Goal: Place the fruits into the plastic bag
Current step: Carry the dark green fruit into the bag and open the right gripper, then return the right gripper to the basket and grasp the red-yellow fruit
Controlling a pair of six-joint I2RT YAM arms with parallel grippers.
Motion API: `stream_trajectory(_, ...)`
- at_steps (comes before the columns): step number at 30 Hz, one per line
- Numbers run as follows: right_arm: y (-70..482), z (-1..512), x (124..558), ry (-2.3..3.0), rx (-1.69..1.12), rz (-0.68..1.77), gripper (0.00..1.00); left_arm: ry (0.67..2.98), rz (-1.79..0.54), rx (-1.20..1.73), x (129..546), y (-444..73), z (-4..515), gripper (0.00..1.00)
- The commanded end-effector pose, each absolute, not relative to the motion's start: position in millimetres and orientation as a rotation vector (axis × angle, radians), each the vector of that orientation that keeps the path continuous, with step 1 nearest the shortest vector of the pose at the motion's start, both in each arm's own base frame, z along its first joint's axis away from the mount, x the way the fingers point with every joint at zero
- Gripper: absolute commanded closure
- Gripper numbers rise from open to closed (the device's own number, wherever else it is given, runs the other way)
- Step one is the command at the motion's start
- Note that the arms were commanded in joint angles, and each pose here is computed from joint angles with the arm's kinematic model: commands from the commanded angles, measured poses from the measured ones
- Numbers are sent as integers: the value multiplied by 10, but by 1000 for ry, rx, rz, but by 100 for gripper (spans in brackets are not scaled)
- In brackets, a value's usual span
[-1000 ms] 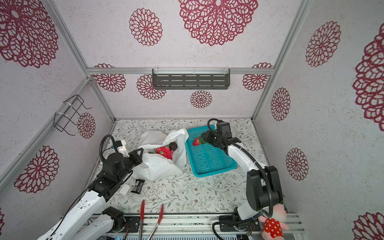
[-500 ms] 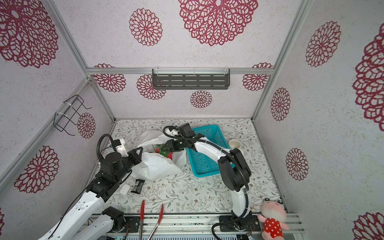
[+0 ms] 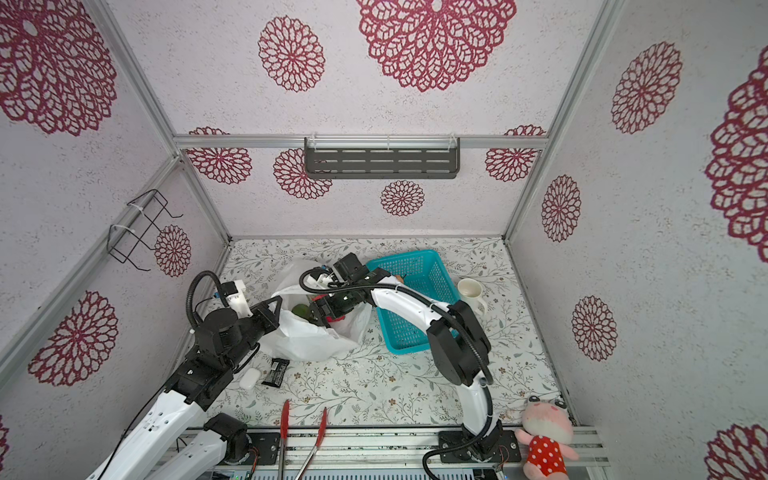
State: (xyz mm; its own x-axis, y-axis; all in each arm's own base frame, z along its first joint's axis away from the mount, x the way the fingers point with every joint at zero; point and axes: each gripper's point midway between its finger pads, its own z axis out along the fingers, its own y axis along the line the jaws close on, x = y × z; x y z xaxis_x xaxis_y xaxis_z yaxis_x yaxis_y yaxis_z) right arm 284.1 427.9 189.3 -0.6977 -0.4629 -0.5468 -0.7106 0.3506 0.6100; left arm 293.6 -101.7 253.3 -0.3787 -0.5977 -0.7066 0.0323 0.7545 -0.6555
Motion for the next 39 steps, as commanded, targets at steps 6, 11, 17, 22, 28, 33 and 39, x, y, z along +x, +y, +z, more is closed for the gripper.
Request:
stream_trajectory(6,3497,2736,3565,2100,-604,1218,3,1824,-726,-451,2996,-1033,2569,100)
stream_trajectory(11,2740,2680,3988,2076,-217,1118,4,1822,-725,-462,2996,-1022,2548,100)
stream_trajectory(17,1923,1938,4386,2296,244,790,7,1829,-727,-461,3009,-1038,2534,100)
stream_trajectory(22,1931,1412,4564,2464,242,732,11,1828,-731,-457,3008,-1048,2547,100)
stream_trajectory(28,2046,993,4811,2563,235,719,13,1830,-724,-454,2993,-1035,2550,100)
stream_trajectory(33,2037,771,4929,2595,264,676,15,1828,-719,-451,2976,-1023,2569,100)
stream_trajectory(39,2012,577,5006,2616,286,621,23,1836,-710,-452,2970,-1013,2531,100)
